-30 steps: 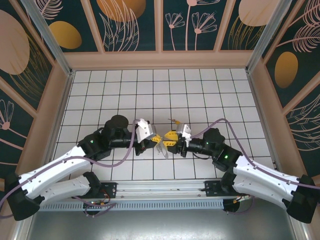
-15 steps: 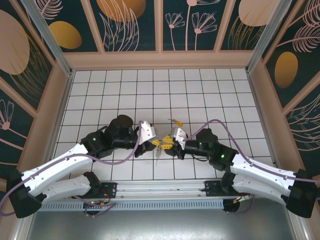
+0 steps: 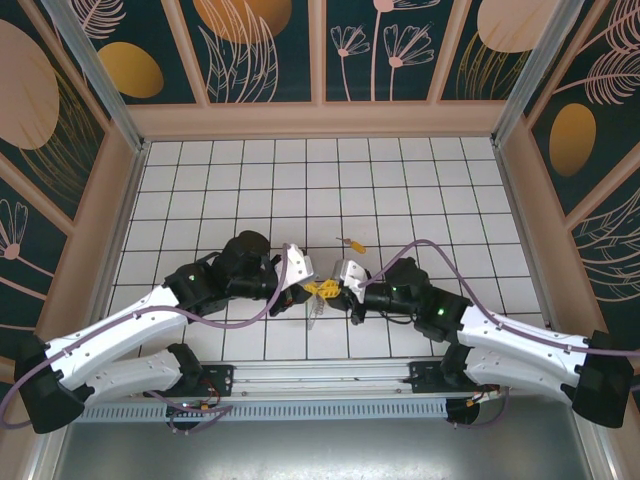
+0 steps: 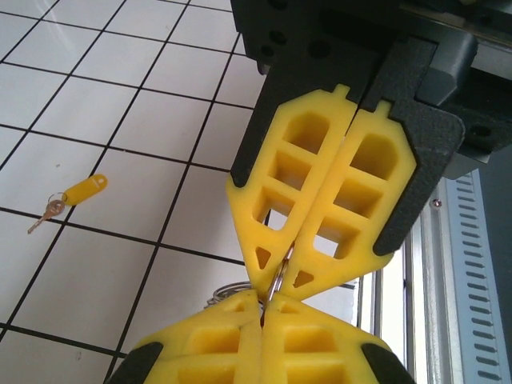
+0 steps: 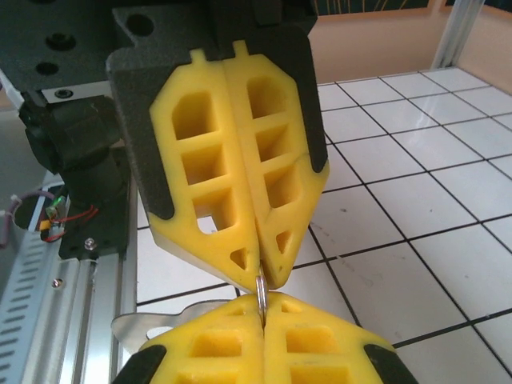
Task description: Put the keys on the keyring
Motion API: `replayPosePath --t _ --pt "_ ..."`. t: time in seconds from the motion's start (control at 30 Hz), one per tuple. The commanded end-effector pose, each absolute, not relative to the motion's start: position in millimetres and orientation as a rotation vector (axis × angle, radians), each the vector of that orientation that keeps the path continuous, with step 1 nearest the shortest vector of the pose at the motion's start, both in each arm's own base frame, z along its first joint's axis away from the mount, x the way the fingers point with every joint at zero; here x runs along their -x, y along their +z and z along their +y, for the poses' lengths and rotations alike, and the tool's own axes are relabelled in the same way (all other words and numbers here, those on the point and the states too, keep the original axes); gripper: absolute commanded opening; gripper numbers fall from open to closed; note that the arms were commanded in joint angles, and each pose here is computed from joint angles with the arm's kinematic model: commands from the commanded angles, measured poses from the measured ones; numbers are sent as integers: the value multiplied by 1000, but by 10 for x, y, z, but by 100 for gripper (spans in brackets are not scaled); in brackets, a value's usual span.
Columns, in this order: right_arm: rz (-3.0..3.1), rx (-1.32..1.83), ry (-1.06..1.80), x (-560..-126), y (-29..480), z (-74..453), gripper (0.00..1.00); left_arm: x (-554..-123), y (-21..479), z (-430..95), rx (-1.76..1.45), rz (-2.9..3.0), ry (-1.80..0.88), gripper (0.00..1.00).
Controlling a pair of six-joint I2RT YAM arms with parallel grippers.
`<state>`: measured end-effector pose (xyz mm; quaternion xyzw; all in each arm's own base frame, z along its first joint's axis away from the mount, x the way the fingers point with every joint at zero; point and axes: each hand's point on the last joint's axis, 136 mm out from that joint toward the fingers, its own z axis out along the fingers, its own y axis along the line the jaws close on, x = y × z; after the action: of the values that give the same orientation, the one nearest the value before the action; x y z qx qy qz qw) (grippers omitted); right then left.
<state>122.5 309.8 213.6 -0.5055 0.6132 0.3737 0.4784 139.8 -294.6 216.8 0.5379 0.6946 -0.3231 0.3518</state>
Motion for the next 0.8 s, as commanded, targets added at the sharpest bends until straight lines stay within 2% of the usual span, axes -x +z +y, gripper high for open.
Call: replayPosePath --t 0.0,0.07,0.17,0.23,0.57,0.77 --pt "1444 1206 890 -1260 2340 3134 0 -1402 2374 -3004 -1377 1720 -847 0" --pt "1420 1186 901 -1248 2394 3111 0 -1398 2462 -3015 -1341 1674 -872 0" --pt "1325 1126 977 -1155 2590 3058 0 -1291 2670 -3046 -1282 1544 -984 21" --pt "1242 1084 1049 -1061 2739 3012 0 -1220 2733 -3028 -1237 1480 -1050 27" --pt "1037 997 1247 -859 3080 2952 0 -1024 3030 -2985 -1160 1297 -1209 31" --pt "986 981 1306 -802 3142 2943 0 -1003 3026 -2993 -1166 1287 -1224 24"
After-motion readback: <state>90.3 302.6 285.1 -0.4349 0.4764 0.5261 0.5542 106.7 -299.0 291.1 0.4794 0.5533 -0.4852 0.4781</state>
